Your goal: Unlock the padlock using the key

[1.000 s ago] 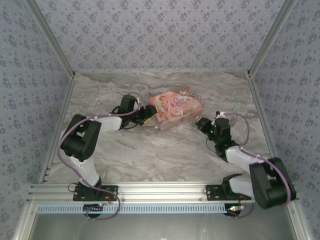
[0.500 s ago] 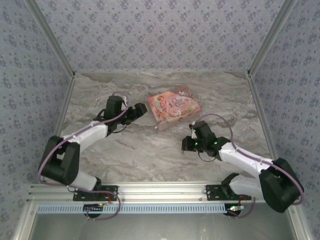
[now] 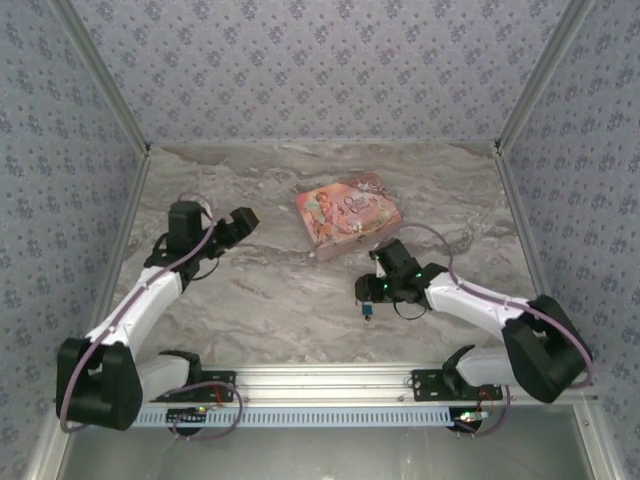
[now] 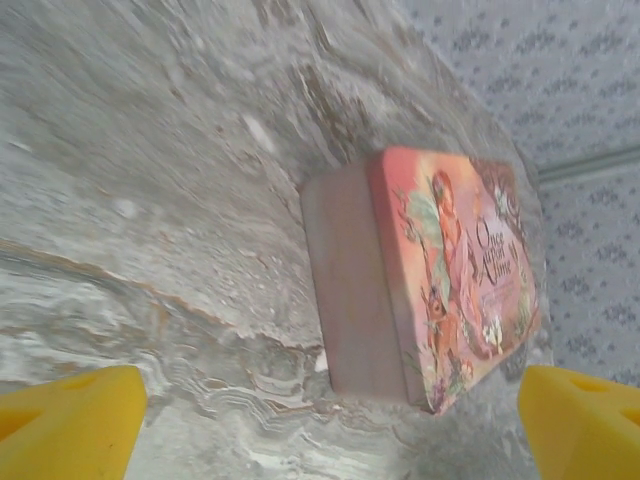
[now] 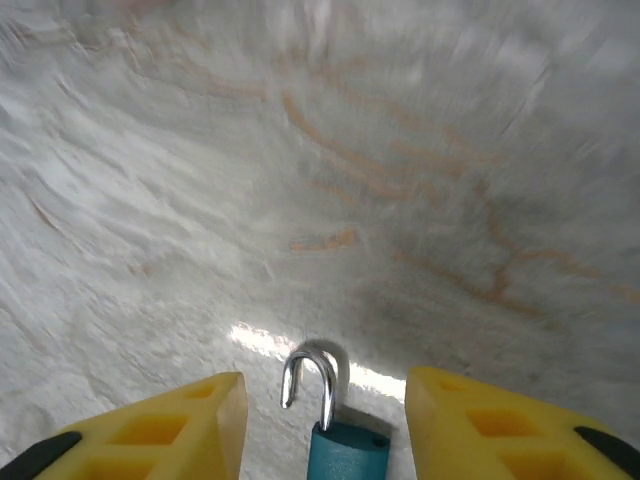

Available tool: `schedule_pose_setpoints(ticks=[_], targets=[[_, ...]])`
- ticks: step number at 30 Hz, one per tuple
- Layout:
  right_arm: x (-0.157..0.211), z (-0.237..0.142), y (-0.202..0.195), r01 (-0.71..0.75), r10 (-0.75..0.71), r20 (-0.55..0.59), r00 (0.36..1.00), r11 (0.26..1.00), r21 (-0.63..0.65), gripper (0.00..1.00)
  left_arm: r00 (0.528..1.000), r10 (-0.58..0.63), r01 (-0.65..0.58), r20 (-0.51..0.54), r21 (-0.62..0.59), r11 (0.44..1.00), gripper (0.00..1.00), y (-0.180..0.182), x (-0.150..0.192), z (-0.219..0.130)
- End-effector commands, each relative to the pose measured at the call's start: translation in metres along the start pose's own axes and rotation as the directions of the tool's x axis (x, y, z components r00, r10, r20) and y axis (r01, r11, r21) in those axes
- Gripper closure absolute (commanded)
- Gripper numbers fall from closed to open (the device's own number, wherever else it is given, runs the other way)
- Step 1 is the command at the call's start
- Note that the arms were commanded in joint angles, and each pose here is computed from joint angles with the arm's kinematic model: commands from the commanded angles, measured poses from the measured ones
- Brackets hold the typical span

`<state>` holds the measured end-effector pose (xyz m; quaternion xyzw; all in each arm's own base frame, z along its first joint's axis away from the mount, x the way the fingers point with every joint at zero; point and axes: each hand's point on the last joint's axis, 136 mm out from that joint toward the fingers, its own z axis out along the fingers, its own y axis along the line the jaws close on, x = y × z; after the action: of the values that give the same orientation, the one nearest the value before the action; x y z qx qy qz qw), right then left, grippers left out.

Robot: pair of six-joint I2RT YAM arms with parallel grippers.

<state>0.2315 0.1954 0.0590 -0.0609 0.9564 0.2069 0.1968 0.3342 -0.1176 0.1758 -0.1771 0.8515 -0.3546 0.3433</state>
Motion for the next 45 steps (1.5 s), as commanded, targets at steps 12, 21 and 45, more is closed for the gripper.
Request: schedule_pose_setpoints(ticks=[12,21,45], targets=[[-0.102,-0.128,-0.158,-0.251,-0.048,0.546,0.836,0.852,0.459,0.0,0.719,0.512,-0.257,0.471,-0.504,0.824,0.02,0.081,-0.073,-0.091],[-0.102,-0.117,-0.218,-0.339,-0.139,0.674,0.725,0.78,0.526,0.0,0.662,0.643,-0.334,0.385,-0.617,0.713,0.01,0.119,-0.068,-0.07],[-0.146,-0.054,-0.218,-0.082,-0.278,0.617,0.737,0.868,0.49,0.0,0.717,0.656,-0.483,0.234,-0.512,0.71,0.01,0.151,-0.078,0.024]])
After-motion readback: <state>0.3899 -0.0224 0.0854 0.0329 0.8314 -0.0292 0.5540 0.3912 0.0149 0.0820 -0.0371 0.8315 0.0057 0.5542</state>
